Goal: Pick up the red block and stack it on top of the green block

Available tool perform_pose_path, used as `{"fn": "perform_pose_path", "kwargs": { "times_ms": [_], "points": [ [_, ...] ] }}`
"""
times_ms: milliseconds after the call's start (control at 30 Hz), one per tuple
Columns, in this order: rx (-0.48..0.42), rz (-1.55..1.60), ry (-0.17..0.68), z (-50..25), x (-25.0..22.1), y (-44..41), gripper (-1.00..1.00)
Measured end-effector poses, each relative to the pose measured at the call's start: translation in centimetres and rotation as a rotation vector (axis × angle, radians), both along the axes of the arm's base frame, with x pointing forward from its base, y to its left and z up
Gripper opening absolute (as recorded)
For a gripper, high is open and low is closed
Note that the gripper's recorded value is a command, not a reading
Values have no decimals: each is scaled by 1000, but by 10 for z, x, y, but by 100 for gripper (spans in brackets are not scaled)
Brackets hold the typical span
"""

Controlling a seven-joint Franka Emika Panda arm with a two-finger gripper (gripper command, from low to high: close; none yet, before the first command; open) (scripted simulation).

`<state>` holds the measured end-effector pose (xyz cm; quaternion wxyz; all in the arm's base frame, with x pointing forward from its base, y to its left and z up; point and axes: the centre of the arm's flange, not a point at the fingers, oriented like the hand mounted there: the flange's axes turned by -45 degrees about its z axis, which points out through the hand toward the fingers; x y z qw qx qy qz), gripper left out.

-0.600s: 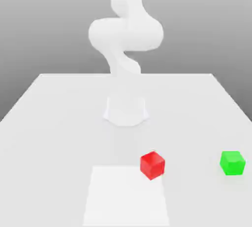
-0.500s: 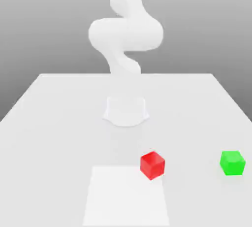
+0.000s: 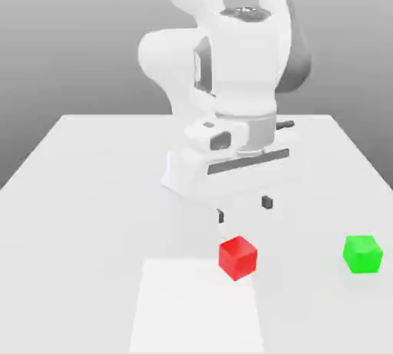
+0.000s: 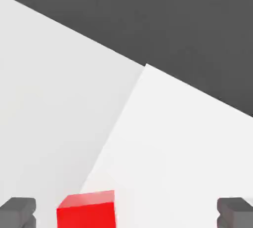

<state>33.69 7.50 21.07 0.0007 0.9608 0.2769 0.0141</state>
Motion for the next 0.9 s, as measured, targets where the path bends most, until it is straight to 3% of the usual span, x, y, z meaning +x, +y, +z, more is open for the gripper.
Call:
{"fn": "perform_pose_path", "kwargs": {
  "times_ms": [167,200,433,700,900],
  "points": [
    [-7,21,27,-54,-10,1,0],
    [-6,21,27,-62,-11,1,-100],
    [-7,21,28,-64,-11,1,-100],
    [-7,26,28,-6,-10,4,-100],
    [-14,170,25,15,-6,114,-100]
  ]
}}
